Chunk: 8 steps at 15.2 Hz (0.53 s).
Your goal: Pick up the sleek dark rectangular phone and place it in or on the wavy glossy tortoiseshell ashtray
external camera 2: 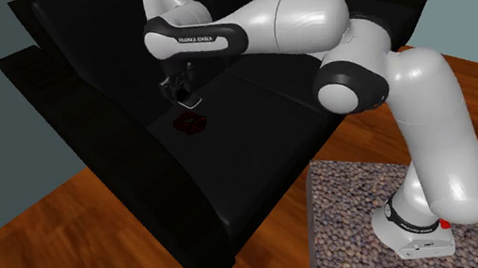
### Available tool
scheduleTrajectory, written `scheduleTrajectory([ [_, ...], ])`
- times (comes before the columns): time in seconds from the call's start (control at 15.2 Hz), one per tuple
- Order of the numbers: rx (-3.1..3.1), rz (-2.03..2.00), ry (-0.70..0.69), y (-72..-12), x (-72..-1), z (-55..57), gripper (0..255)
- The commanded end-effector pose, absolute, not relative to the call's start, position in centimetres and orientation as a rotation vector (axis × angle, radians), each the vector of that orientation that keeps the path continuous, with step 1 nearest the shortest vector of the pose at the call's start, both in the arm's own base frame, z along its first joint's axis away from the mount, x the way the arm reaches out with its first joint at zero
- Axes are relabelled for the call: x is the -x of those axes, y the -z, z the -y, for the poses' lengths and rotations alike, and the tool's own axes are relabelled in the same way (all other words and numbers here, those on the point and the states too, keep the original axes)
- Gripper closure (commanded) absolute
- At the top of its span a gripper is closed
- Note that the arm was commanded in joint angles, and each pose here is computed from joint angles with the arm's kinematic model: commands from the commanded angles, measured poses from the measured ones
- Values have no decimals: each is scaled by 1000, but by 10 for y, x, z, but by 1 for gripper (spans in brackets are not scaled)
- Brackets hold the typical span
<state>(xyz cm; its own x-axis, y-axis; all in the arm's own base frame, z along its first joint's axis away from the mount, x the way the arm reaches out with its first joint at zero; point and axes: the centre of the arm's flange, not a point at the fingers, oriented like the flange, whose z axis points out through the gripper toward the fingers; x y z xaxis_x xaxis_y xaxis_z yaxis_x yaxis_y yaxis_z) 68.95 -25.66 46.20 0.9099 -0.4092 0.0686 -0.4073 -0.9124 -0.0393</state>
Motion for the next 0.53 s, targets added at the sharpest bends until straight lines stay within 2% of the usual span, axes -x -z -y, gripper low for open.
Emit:
scheduleTrajectory([
  [0.0, 3046, -650, 119, -454, -693, 257, 255],
  [0.46, 3047, -650, 119, -417, -693, 257, 255],
])
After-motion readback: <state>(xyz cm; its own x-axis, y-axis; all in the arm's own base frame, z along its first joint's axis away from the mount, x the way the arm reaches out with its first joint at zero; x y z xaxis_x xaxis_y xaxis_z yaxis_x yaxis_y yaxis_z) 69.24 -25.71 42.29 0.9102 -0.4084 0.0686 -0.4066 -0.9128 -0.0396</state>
